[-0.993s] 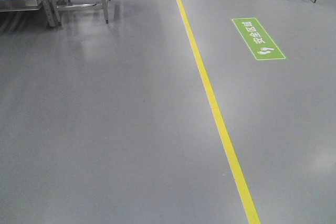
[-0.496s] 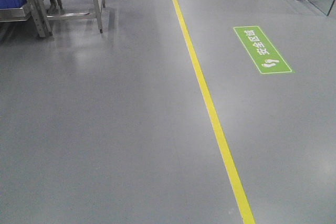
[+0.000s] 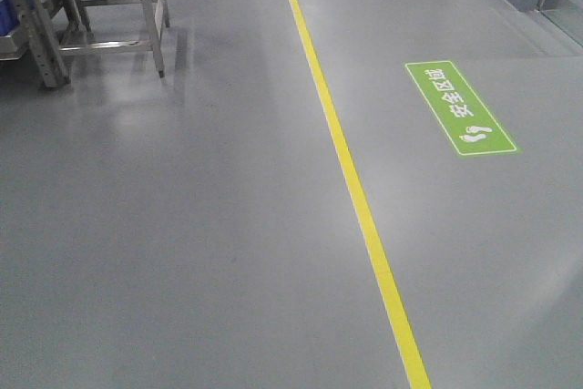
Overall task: Move and align brake pads A on conveyor
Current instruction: 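Drive forward along the yellow floor line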
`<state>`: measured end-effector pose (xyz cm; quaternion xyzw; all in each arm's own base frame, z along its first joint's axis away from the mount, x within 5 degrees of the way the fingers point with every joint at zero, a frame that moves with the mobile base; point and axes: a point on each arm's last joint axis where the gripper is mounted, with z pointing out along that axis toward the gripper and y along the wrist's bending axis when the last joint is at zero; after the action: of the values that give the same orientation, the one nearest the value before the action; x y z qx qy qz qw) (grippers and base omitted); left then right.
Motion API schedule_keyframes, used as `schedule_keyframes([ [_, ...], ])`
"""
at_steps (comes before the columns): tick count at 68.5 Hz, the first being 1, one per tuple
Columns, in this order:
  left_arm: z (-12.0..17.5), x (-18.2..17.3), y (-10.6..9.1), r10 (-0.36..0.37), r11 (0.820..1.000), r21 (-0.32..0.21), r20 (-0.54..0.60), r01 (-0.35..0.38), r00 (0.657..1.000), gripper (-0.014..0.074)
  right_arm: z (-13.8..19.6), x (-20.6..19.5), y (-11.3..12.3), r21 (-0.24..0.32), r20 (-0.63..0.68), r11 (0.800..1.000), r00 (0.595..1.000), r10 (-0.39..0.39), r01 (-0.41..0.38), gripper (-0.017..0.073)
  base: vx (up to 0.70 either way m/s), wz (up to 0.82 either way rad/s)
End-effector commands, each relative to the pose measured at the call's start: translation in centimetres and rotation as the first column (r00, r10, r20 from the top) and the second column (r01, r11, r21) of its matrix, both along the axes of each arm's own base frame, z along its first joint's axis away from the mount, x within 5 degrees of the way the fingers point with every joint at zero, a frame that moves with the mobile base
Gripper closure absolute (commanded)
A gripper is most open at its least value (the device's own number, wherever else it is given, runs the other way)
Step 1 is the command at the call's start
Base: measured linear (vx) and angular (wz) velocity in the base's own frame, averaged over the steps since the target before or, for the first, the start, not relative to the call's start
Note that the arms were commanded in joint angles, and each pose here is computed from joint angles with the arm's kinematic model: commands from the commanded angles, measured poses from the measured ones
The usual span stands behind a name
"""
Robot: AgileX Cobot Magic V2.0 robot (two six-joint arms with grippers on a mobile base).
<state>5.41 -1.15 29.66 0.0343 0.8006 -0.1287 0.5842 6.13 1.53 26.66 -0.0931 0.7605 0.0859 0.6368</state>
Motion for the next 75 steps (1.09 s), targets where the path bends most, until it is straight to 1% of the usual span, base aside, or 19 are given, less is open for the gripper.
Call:
schedule_keyframes([
  [1, 1.3, 0.14, -0.13, -0.011, 1.0, -0.02, 0.075, 0.012, 0.997, 0.06, 1.5, 0.05, 0.02, 0.007, 0.093, 1.0, 0.996, 0.002, -0.003, 0.0562, 0.44, -0.07],
  [37, 1.3, 0.14, -0.13, -0.011, 1.0, -0.02, 0.075, 0.012, 0.997, 0.06, 1.5, 0.05, 0.02, 0.007, 0.093, 1.0, 0.996, 0.002, -0.003, 0.0562, 0.46, -0.06],
  [75, 1.3, 0.14, -0.13, -0.011, 1.0, -0.02, 0.075, 0.012, 0.997, 0.06, 1.5, 0.05, 0.02, 0.007, 0.093, 1.0, 0.996, 0.002, -0.003, 0.0562, 0.53, -0.03],
])
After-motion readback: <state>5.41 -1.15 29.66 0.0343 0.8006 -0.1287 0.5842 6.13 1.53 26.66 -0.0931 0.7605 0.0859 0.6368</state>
